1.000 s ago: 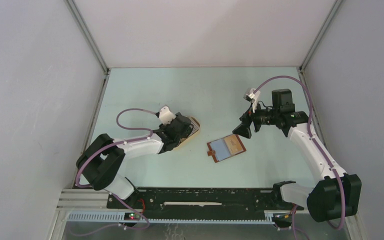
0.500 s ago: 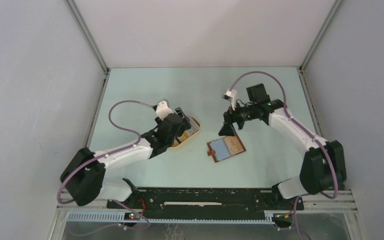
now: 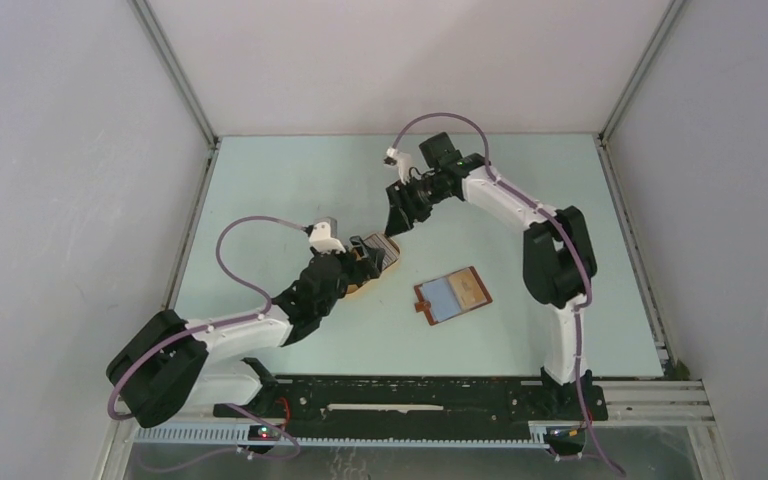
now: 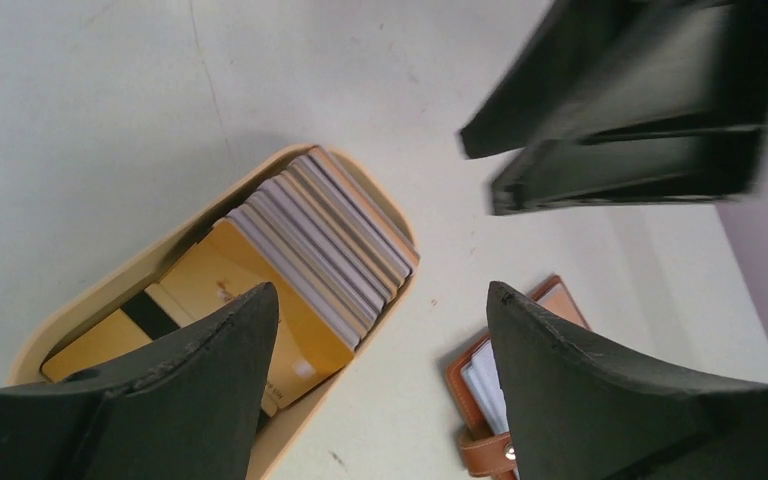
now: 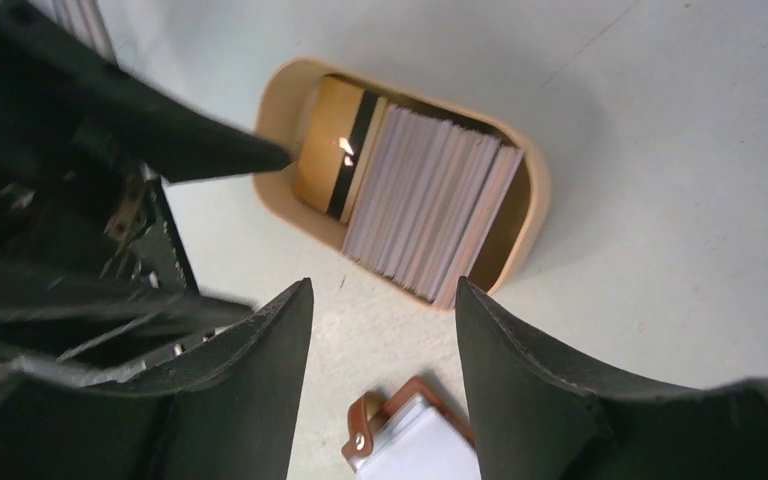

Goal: Put the credit cards into the card holder
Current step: Pick up the credit card from the storage box.

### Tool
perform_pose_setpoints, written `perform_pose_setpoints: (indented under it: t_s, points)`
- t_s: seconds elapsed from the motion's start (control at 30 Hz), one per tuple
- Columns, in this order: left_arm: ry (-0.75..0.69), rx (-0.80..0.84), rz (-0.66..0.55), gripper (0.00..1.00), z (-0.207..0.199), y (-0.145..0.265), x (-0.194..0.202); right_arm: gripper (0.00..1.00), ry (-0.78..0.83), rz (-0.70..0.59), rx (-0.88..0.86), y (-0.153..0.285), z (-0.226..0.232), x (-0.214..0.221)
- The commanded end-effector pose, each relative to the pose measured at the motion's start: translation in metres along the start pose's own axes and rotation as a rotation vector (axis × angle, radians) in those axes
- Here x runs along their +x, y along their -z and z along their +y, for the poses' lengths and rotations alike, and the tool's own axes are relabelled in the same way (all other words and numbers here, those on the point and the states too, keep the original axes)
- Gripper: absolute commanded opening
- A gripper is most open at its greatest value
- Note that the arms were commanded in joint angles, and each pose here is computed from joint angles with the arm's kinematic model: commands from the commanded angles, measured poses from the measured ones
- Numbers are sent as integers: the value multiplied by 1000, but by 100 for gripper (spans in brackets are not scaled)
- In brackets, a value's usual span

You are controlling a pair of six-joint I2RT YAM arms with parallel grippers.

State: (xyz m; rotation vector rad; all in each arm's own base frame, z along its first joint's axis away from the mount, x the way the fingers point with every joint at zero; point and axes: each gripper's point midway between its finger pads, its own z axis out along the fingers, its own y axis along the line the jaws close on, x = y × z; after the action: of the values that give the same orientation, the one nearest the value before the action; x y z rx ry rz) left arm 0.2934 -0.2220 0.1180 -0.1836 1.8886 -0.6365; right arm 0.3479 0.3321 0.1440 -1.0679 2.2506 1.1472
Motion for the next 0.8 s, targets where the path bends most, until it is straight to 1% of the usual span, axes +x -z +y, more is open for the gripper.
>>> perform_pose_setpoints:
  t_s: [0.0, 0.1, 0.27, 0.77]
  points:
    - [34, 45, -97, 81, -12, 0, -24, 62, -99, 40, 26, -17, -3, -9]
    - [52, 19, -106, 80, -7, 0, -25, 61, -125, 71, 49, -29, -6, -4]
    - [76, -12, -117, 78, 1, 1, -24, 61, -148, 84, 66, -36, -14, 2]
    - [76, -12, -99, 77, 0, 0, -20, 65, -185, 117, 128, -51, -34, 15]
